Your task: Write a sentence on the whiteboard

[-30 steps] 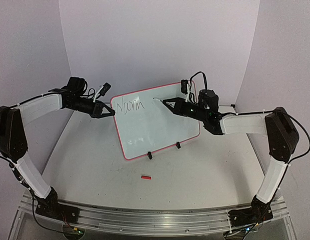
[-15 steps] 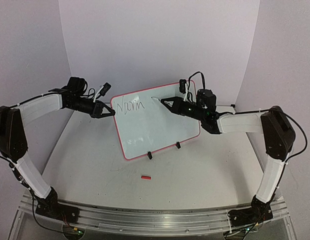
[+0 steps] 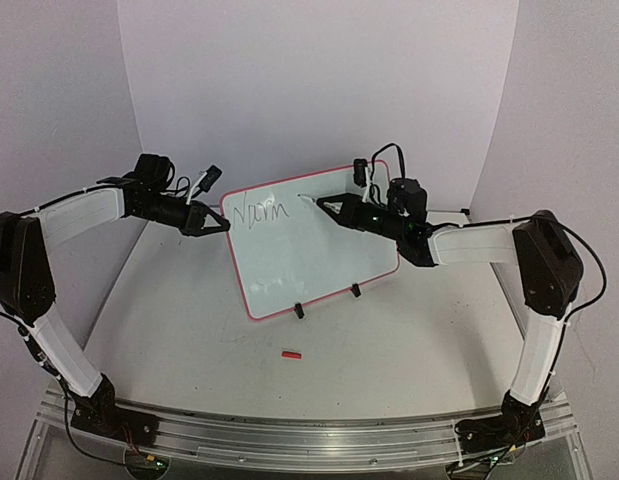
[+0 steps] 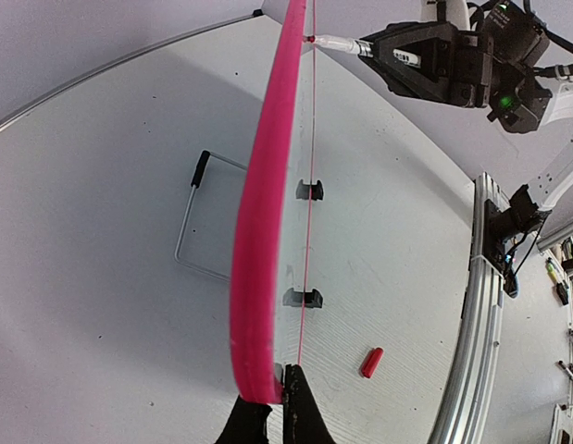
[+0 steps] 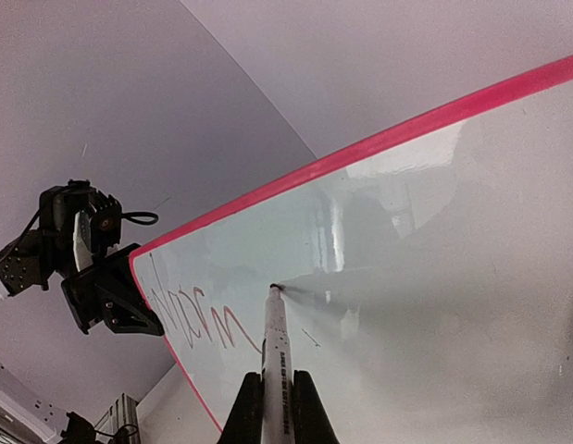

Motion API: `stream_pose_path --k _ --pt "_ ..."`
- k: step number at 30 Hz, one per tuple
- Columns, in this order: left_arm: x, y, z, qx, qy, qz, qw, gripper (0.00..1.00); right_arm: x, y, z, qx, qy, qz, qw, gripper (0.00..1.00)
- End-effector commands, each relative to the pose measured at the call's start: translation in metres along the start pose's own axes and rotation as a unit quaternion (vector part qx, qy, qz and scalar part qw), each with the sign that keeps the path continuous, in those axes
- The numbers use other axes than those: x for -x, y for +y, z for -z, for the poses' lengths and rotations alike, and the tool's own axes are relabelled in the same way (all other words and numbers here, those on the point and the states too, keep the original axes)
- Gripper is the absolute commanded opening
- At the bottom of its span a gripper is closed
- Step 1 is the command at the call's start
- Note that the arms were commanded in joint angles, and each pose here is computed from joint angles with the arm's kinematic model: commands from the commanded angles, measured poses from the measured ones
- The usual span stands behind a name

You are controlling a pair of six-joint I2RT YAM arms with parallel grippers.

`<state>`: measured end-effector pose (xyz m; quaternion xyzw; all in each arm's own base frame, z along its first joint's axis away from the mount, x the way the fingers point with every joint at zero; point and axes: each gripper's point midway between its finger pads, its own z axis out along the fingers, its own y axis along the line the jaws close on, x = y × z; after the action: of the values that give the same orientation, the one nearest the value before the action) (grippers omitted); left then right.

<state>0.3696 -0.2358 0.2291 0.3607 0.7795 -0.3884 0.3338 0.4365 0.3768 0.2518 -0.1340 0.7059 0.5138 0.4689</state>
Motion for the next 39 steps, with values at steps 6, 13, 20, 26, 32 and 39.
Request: stream_pose_path --k 6,13,20,26,32,39 --pt "-0.008 0.0 -0.007 0.014 0.021 -0.038 0.999 0.0 -0.008 -0.005 -0.001 0.002 0.015 0.0 1.0 0.0" --pt "-0.008 0.0 -0.007 0.013 0.022 -0.038 0.999 0.0 -0.014 -0.008 0.001 -0.004 0.022 -0.001 1.0 0.0" --pt "-0.008 0.0 -0.007 0.013 0.022 -0.037 0.999 0.0 -0.019 -0.013 0.004 -0.013 0.027 -0.003 1.0 0.0" --pt "-0.008 -0.001 -0.007 0.014 0.022 -0.038 0.999 0.0 -0.012 -0.021 0.014 -0.052 0.002 0.002 0.999 0.0" --pt "-0.007 -0.001 -0.006 0.014 0.021 -0.039 0.999 0.0 -0.007 -0.025 0.023 -0.076 -0.014 0.009 0.997 0.0" --pt "-0.007 -0.001 -0.006 0.014 0.021 -0.039 0.999 0.0 -0.01 -0.026 0.025 -0.077 -0.009 0.008 0.997 0.0"
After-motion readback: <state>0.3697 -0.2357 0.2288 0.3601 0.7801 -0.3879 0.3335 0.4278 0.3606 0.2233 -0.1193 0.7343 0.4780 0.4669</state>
